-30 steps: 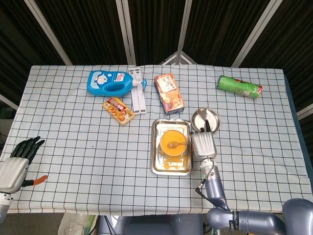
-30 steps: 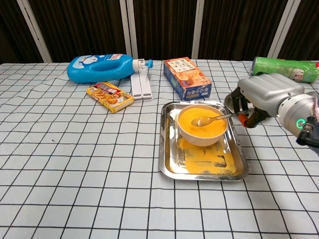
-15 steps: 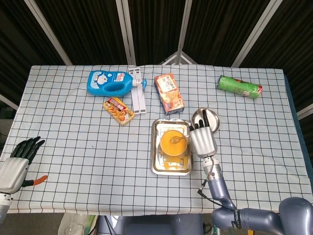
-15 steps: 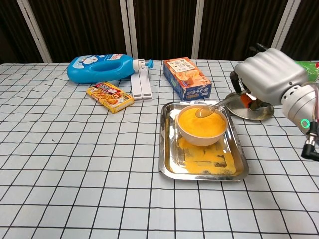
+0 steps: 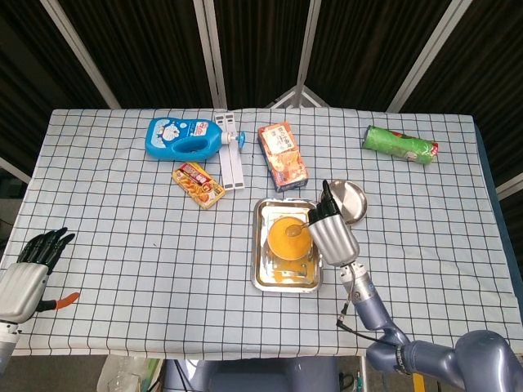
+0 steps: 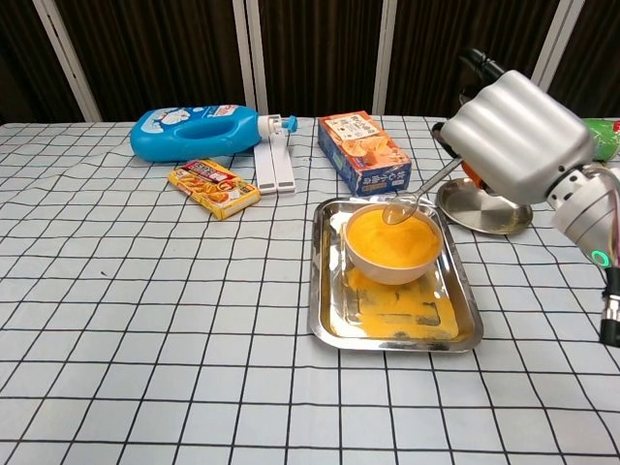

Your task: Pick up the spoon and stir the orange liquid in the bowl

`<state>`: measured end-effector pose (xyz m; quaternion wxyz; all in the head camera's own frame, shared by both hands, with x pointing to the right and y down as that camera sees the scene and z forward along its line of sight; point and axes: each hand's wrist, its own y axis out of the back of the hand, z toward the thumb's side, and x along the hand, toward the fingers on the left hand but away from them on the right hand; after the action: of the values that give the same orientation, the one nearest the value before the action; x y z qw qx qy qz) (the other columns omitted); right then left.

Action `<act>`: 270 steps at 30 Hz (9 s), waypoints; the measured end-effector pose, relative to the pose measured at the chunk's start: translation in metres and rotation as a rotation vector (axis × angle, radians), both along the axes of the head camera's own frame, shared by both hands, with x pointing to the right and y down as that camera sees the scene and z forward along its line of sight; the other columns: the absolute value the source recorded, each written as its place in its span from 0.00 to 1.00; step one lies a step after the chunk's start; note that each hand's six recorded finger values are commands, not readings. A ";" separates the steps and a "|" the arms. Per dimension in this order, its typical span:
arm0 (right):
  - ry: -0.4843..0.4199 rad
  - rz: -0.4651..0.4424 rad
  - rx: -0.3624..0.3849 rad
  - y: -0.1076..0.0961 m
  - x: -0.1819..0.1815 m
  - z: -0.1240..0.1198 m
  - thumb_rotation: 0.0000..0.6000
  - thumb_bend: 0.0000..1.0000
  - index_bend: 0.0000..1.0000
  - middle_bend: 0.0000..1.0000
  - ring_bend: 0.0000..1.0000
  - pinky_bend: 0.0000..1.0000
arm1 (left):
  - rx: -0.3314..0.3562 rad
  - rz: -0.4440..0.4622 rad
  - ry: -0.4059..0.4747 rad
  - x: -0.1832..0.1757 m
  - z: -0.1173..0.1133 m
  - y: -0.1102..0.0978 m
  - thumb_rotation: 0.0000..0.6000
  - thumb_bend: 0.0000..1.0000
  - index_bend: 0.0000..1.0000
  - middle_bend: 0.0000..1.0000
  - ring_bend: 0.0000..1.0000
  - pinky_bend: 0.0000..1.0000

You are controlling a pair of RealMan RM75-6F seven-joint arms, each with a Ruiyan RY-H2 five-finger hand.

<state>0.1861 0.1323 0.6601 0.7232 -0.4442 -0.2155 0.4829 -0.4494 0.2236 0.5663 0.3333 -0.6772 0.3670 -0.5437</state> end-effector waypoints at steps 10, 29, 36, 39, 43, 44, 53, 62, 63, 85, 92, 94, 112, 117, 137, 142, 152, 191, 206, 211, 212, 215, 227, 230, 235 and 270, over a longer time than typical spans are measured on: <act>0.028 -0.015 0.038 -0.006 0.005 0.004 1.00 0.64 0.64 0.55 0.35 0.00 | 0.000 -0.003 -0.002 -0.001 0.000 0.000 1.00 0.00 0.00 0.00 0.00 0.00; 0.079 -0.015 0.033 -0.006 0.019 0.023 1.00 0.64 0.64 0.55 0.35 0.00 | -0.005 -0.001 -0.002 0.000 0.001 0.000 1.00 0.00 0.00 0.00 0.00 0.00; 0.055 -0.018 0.023 -0.001 0.013 0.026 1.00 0.64 0.64 0.55 0.35 0.00 | -0.007 -0.002 -0.002 0.000 0.001 0.000 1.00 0.00 0.00 0.00 0.00 0.00; 0.041 -0.017 0.021 0.001 0.009 0.025 1.00 0.64 0.64 0.55 0.35 0.00 | -0.006 -0.001 -0.002 0.000 0.001 0.000 1.00 0.00 0.00 0.00 0.00 0.00; 0.019 -0.021 0.017 0.004 0.001 0.024 1.00 0.64 0.64 0.55 0.35 0.00 | -0.005 -0.001 -0.002 0.000 0.001 0.000 1.00 0.00 0.00 0.00 0.00 0.00; 0.012 -0.023 0.016 0.005 -0.001 0.023 1.00 0.64 0.64 0.55 0.35 0.00 | -0.005 -0.001 -0.001 0.000 0.001 0.000 1.00 0.00 0.00 0.00 0.00 0.00; 0.000 -0.026 0.038 0.000 -0.006 0.012 1.00 0.64 0.64 0.55 0.35 0.00 | -0.001 -0.002 0.001 0.000 0.000 0.000 1.00 0.00 0.00 0.00 0.00 0.00; 0.046 -0.012 0.036 -0.005 0.010 0.017 1.00 0.64 0.64 0.55 0.35 0.00 | -0.002 0.001 -0.001 0.000 0.000 0.000 1.00 0.00 0.00 0.00 0.00 0.00; 0.053 -0.012 0.032 -0.004 0.012 0.018 1.00 0.64 0.64 0.55 0.35 0.00 | -0.003 0.002 -0.002 0.000 0.001 0.000 1.00 0.00 0.00 0.00 0.00 0.00; 0.012 -0.059 0.009 0.018 -0.005 0.025 1.00 0.64 0.64 0.55 0.35 0.00 | 0.002 0.008 0.000 0.001 0.000 0.000 1.00 0.00 0.00 0.00 0.00 0.00; -0.013 -0.072 0.018 0.019 -0.013 0.017 1.00 0.64 0.64 0.55 0.35 0.00 | 0.004 0.006 0.001 0.001 -0.001 0.000 1.00 0.00 0.00 0.00 0.00 0.00; -0.019 -0.074 0.023 0.018 -0.014 0.014 1.00 0.64 0.64 0.55 0.35 0.00 | 0.005 0.007 0.001 0.001 -0.001 0.000 1.00 0.00 0.00 0.00 0.00 0.00; 0.009 -0.066 0.031 0.012 -0.008 0.008 1.00 0.64 0.64 0.55 0.35 0.00 | 0.007 0.009 0.000 0.001 -0.001 0.000 1.00 0.00 0.00 0.00 0.00 0.00; 0.006 -0.057 0.037 0.008 -0.007 0.006 1.00 0.64 0.65 0.55 0.35 0.00 | 0.005 0.007 -0.001 0.001 0.000 0.000 1.00 0.00 0.00 0.00 0.00 0.00; -0.044 -0.057 0.042 0.007 -0.013 -0.008 1.00 0.64 0.68 0.55 0.35 0.01 | 0.002 0.011 -0.003 0.003 0.001 0.000 1.00 0.00 0.00 0.00 0.00 0.00; -0.057 -0.075 0.027 0.016 -0.025 -0.003 1.00 0.64 0.70 0.55 0.35 0.01 | 0.000 0.010 -0.002 0.002 0.001 0.000 1.00 0.00 0.00 0.00 0.00 0.00; -0.054 -0.093 0.026 0.014 -0.035 0.004 1.00 0.64 0.70 0.55 0.35 0.01 | -0.005 0.005 -0.001 0.001 0.002 0.000 1.00 0.00 0.00 0.00 0.00 0.00; -0.025 -0.087 0.039 0.005 -0.012 0.007 1.00 0.64 0.71 0.55 0.35 0.03 | -0.005 0.013 -0.005 0.003 0.003 0.000 1.00 0.00 0.00 0.00 0.00 0.00; 0.012 -0.152 0.013 0.015 -0.026 0.025 1.00 0.64 0.71 0.55 0.35 0.04 | -0.011 0.008 -0.002 0.002 0.003 0.000 1.00 0.00 0.00 0.00 0.00 0.00; 0.038 -0.171 0.010 0.017 -0.023 0.032 1.00 0.64 0.71 0.55 0.35 0.04 | -0.015 0.007 -0.004 0.002 0.004 0.000 1.00 0.00 0.00 0.00 0.00 0.00; 0.042 -0.172 0.009 0.017 -0.022 0.033 1.00 0.64 0.71 0.55 0.35 0.04 | -0.015 0.008 -0.004 0.002 0.004 0.000 1.00 0.00 0.00 0.00 0.00 0.00; 0.059 -0.169 0.010 0.014 -0.017 0.036 1.00 0.64 0.71 0.55 0.35 0.04 | -0.015 0.007 -0.003 0.002 0.004 0.000 1.00 0.00 0.00 0.00 0.00 0.00; 0.093 -0.144 0.023 0.006 0.003 0.037 1.00 0.64 0.71 0.55 0.35 0.04 | -0.012 0.009 -0.004 0.003 0.004 0.000 1.00 0.00 0.00 0.00 0.00 0.00; 0.098 -0.141 0.026 0.005 0.006 0.036 1.00 0.64 0.71 0.55 0.35 0.04 | -0.010 0.010 -0.004 0.003 0.003 0.000 1.00 0.00 0.00 0.00 0.00 0.00; 0.115 -0.133 0.033 0.003 0.012 0.035 1.00 0.64 0.71 0.55 0.35 0.04 | -0.007 0.011 -0.003 0.003 0.003 0.000 1.00 0.00 0.00 0.00 0.00 0.00; 0.272 -0.333 0.148 -0.001 0.002 0.016 1.00 0.64 0.71 0.55 0.35 0.04 | -0.003 0.015 0.000 0.004 0.002 0.000 1.00 0.00 0.00 0.00 0.00 0.00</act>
<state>0.1879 0.1309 0.6759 0.8459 -0.3503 -0.0747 0.3951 -0.4454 0.2238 0.5686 0.3363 -0.6806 0.3610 -0.5416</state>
